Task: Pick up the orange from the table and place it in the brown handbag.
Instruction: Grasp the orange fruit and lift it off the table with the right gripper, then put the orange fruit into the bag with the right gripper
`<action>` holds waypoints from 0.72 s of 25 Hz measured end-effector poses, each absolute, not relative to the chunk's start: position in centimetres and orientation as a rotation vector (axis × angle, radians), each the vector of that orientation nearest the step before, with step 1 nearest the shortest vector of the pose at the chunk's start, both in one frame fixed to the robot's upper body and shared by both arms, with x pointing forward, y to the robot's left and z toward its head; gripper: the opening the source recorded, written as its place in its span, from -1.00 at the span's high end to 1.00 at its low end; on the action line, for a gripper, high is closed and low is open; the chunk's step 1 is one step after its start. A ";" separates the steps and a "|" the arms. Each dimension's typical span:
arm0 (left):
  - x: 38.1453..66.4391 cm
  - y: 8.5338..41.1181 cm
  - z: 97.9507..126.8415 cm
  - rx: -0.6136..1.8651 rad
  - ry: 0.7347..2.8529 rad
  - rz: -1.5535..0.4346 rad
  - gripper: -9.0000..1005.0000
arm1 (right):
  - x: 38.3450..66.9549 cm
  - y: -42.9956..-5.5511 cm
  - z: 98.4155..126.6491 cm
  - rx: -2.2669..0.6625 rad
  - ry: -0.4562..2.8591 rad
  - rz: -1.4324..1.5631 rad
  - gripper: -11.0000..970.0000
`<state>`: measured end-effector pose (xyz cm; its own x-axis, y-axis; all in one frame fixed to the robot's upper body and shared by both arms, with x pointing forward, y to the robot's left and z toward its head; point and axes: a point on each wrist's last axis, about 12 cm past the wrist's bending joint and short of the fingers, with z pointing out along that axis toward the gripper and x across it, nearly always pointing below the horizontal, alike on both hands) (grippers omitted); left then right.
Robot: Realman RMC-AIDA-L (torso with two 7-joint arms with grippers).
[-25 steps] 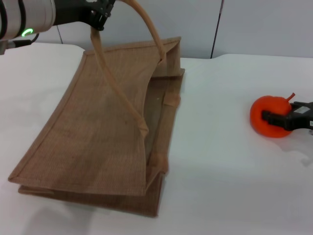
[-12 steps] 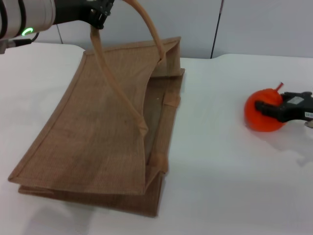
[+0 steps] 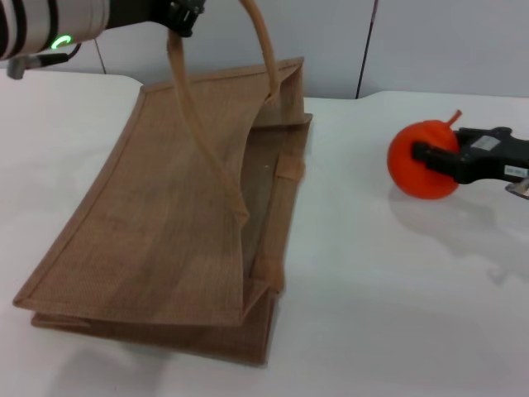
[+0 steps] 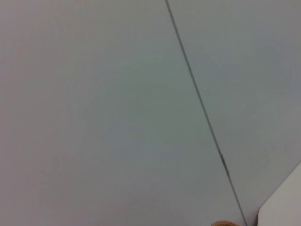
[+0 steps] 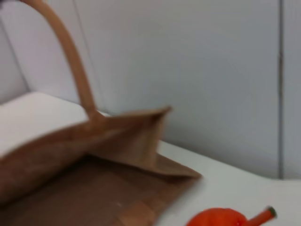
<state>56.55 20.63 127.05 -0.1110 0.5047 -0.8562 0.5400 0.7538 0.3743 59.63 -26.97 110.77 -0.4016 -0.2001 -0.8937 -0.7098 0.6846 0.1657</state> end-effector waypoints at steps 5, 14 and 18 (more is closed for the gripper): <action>56.4 19.5 127.7 0.852 1.703 -0.048 0.72 | 59.6 -24.6 111.2 -0.822 1.897 0.704 0.16; 56.4 18.2 128.6 0.879 1.652 -0.059 0.72 | 59.7 -21.1 111.2 -0.940 1.869 0.734 0.28; 56.2 17.6 128.8 0.897 1.631 -0.067 0.72 | 60.0 -20.0 111.3 -0.988 1.859 0.729 0.36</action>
